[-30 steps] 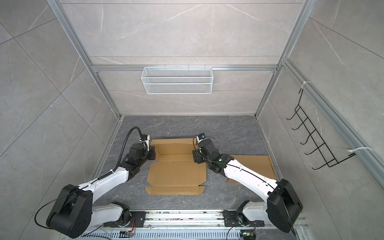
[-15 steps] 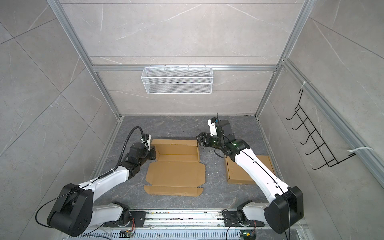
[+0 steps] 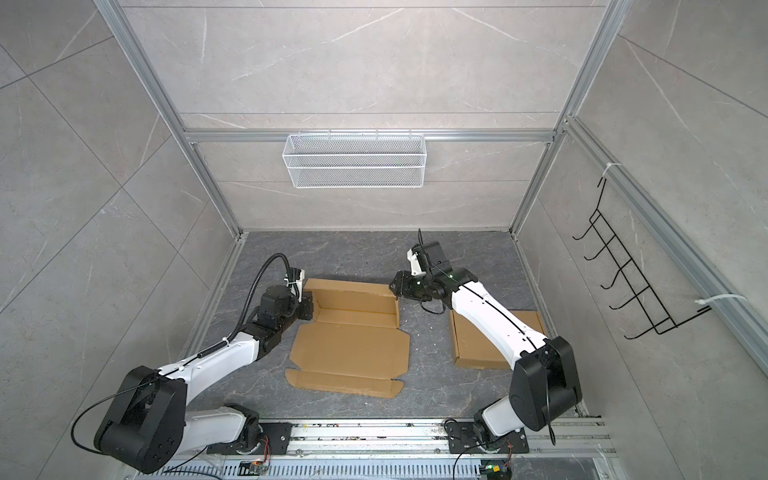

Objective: Fold the paper box

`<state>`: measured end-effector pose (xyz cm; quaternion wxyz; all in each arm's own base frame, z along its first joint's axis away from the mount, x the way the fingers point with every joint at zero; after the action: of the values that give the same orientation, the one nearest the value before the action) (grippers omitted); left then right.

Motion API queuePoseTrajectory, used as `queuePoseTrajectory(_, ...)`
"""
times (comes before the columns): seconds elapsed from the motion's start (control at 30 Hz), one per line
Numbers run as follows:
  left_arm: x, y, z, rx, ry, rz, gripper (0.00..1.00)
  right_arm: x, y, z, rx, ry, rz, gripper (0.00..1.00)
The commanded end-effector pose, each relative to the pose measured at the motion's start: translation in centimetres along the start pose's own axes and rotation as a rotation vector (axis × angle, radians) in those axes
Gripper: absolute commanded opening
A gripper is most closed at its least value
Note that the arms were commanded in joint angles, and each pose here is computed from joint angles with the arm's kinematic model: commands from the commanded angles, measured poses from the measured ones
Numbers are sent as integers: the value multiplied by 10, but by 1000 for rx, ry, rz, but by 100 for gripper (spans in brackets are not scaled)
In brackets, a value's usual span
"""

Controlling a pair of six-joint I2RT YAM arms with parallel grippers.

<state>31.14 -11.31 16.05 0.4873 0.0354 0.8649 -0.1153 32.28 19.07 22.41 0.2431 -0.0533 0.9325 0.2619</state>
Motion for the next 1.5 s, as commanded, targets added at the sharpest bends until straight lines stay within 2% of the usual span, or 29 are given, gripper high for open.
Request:
queuePoseTrajectory(0.0, -11, -4, 1, 13, -60, 8, 0, 14, -13, 13, 66, 72, 0, 52)
queuePoseTrajectory(0.27, -4, -2, 5, 6, -47, 15, 0, 8, -6, 7, 54, 69, -28, 50)
queuePoseTrajectory(0.37, -5, -3, 5, 15, -45, 23, 0, 1, 7, -3, -21, 45, -68, 54)
queuePoseTrajectory(0.5, -7, -4, 3, 15, -44, 46, 0, -12, 18, -33, -47, -42, -169, 61)
queuePoseTrajectory(0.6, -16, -5, -1, 13, -46, 77, 0, -14, 16, -48, -15, -76, -264, 65)
queuePoseTrajectory(0.67, -23, -8, -3, 19, -26, 103, 0, -14, 9, -50, 16, -68, -273, 67)
queuePoseTrajectory(0.87, -36, -12, 4, 15, 230, 163, 0, -20, -2, -52, -14, -99, -185, 67)
queuePoseTrajectory(1.0, -45, -13, 7, 83, 398, 164, 0, -25, -9, -62, -27, -150, -147, 67)
queuePoseTrajectory(1.13, -54, -11, 13, 122, 589, 237, 0, -27, -15, -67, -26, -164, -130, 67)
queuePoseTrajectory(1.27, -64, -10, 18, 128, 795, 335, 0, -19, -19, -54, -66, -134, -97, 66)
queuePoseTrajectory(1.4, -67, -9, 20, 145, 924, 392, 0, -8, -18, -32, -156, -95, -52, 63)
queuePoseTrajectory(1.47, -66, -8, 24, 138, 968, 397, 0, -4, -13, -24, -173, -76, -76, 63)
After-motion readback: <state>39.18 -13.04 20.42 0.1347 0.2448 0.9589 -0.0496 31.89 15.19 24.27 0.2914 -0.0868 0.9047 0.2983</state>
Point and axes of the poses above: each gripper's point midway between its finger pads, its own z axis out along the fingers, its own y axis along the line the jaws close on, x = y × z, the point moved 6 cm from there along -z, back along the fingers, and after that the axes turned 6 degrees about -z, right-handed, at the moved point
